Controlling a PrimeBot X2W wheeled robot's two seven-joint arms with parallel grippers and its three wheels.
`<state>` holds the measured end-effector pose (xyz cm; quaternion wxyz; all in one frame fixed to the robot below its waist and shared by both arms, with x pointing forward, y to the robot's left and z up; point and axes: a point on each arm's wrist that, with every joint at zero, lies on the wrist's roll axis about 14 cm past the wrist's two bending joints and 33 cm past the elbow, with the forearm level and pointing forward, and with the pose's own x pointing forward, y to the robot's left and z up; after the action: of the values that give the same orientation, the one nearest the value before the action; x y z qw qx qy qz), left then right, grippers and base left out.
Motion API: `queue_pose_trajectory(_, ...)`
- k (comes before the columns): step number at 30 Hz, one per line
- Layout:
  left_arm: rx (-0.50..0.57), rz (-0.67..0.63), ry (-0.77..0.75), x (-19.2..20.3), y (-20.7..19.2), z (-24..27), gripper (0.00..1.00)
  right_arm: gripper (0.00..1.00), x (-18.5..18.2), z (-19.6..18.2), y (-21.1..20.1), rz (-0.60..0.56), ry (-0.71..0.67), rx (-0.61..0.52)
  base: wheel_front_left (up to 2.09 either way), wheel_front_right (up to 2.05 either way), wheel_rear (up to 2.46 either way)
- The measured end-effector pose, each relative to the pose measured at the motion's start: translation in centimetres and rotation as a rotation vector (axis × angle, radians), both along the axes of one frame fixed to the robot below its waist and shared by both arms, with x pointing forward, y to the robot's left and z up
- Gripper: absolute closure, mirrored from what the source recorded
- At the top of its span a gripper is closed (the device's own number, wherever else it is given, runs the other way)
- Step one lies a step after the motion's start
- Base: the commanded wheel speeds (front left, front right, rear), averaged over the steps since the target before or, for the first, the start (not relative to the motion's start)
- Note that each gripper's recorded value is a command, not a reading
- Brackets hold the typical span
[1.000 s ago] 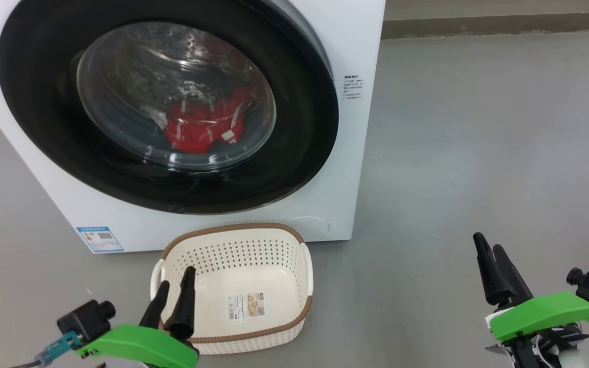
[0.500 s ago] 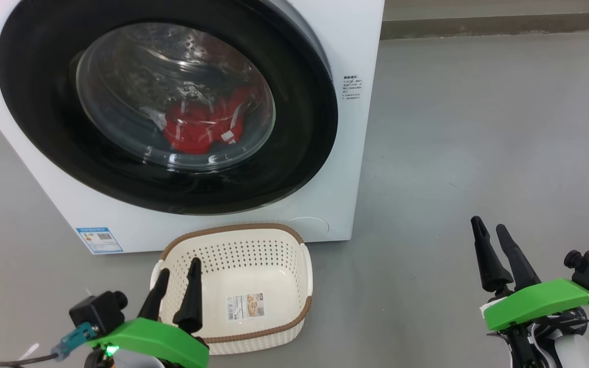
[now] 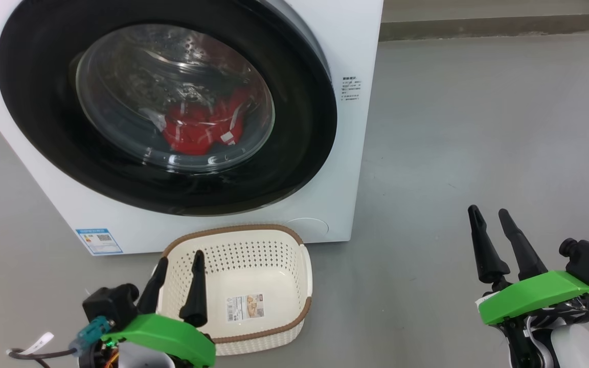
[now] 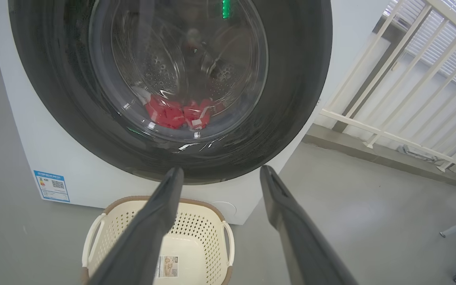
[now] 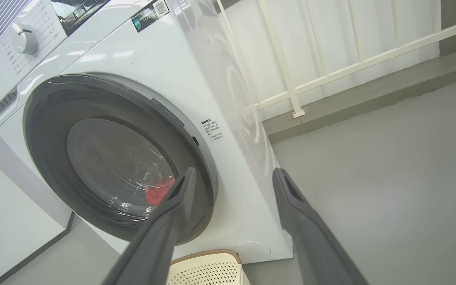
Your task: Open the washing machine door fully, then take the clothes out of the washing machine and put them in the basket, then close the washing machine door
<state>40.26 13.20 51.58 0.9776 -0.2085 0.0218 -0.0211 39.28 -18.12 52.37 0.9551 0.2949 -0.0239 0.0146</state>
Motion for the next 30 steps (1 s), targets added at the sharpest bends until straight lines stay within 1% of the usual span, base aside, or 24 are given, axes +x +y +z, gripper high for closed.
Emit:
queue_pose_trajectory(15, 0.178, -0.015, -0.086, 0.5, -0.8, 1.7, 0.00, 0.00, 0.3, 1.4, 0.1, -0.002, -0.049, -0.171, 0.00, 0.00, 0.00)
queue_pose_trajectory(30, 0.284, -0.004, -0.168, 0.5, -1.3, 3.3, 0.00, 0.00, 0.7, 3.6, 0.4, -0.002, -0.125, -0.331, 0.00, 0.00, 0.00)
